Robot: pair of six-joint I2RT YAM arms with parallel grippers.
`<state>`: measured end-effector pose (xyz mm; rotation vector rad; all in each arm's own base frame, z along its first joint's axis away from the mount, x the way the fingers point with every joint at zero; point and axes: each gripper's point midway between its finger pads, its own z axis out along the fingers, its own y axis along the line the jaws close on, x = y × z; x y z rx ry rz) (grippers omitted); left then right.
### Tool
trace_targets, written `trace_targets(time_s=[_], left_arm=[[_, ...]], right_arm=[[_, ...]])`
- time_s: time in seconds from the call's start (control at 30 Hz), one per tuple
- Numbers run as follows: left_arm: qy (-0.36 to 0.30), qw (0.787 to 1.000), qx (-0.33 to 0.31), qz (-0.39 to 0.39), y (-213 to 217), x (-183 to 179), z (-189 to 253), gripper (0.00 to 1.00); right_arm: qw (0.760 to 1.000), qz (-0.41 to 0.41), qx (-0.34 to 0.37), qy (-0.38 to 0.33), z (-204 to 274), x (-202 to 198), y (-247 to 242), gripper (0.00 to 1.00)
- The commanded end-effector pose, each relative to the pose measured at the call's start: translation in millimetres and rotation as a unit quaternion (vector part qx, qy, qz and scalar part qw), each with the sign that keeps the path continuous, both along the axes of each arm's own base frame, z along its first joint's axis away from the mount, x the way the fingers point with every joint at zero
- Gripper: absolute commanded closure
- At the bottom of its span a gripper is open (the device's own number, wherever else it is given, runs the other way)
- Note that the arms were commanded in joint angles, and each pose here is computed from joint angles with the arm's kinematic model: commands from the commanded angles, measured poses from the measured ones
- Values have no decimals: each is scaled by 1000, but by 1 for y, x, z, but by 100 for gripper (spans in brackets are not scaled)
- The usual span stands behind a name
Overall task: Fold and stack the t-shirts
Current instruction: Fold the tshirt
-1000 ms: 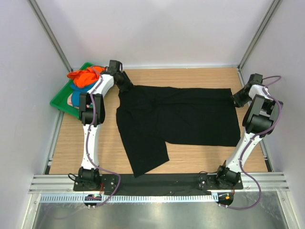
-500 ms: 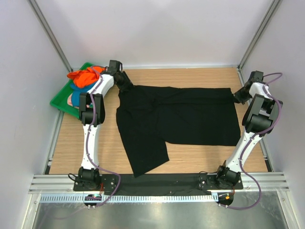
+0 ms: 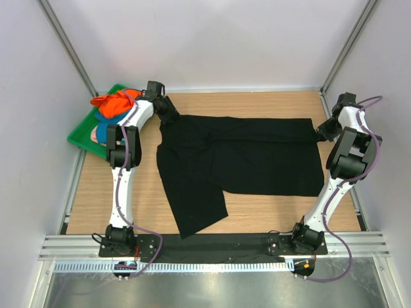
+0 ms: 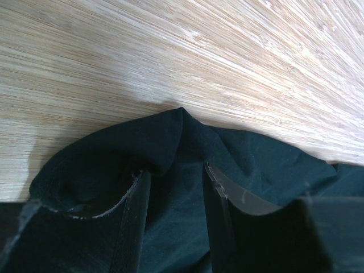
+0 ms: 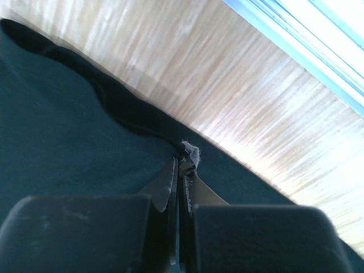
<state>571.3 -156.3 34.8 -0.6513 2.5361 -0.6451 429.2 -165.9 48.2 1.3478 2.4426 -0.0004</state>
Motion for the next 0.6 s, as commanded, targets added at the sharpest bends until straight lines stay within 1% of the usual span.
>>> trace_targets(time_s=[0.0, 0.1, 0.17, 0.2, 0.3, 0.33, 0.4, 0.43, 0.47, 0.5, 0.53, 0.57], left_arm=[[39, 999, 12, -7, 3, -20, -12, 56], [36, 999, 13, -7, 4, -19, -9, 56], [36, 999, 14, -8, 4, -20, -8, 56], [35, 999, 14, -10, 4, -21, -8, 56], [34, 999, 14, -11, 4, -21, -6, 56], [33, 999, 13, -13, 3, -21, -6, 57], [31, 999, 13, -15, 2, -21, -4, 56], [30, 999, 12, -16, 2, -20, -3, 56], [31, 999, 12, -16, 2, -21, -4, 56], [29, 999, 9, -17, 1, -20, -3, 57], [28, 999, 8, -18, 0, -19, -3, 56], [28, 999, 6, -19, 0, -19, -3, 56]], right_arm=[[1000, -12, -13, -1, 16, -5, -2, 99], [1000, -8, -3, 10, 3, -4, 1, 98], [1000, -9, 0, 14, 1, -4, 1, 92], [1000, -4, -4, 16, 3, -5, 1, 91], [999, 13, -27, -11, 20, 7, -5, 77], [998, 20, -42, -39, 31, 20, -9, 65], [994, 50, -74, -65, 42, 35, -13, 56], [990, 56, -92, -93, 50, 50, -19, 50], [989, 69, -86, -104, 46, 59, -17, 50], [985, 76, -93, -122, 54, 72, -20, 49], [985, 84, -81, -128, 41, 83, -17, 50], [983, 95, -70, -142, 40, 92, -14, 50]])
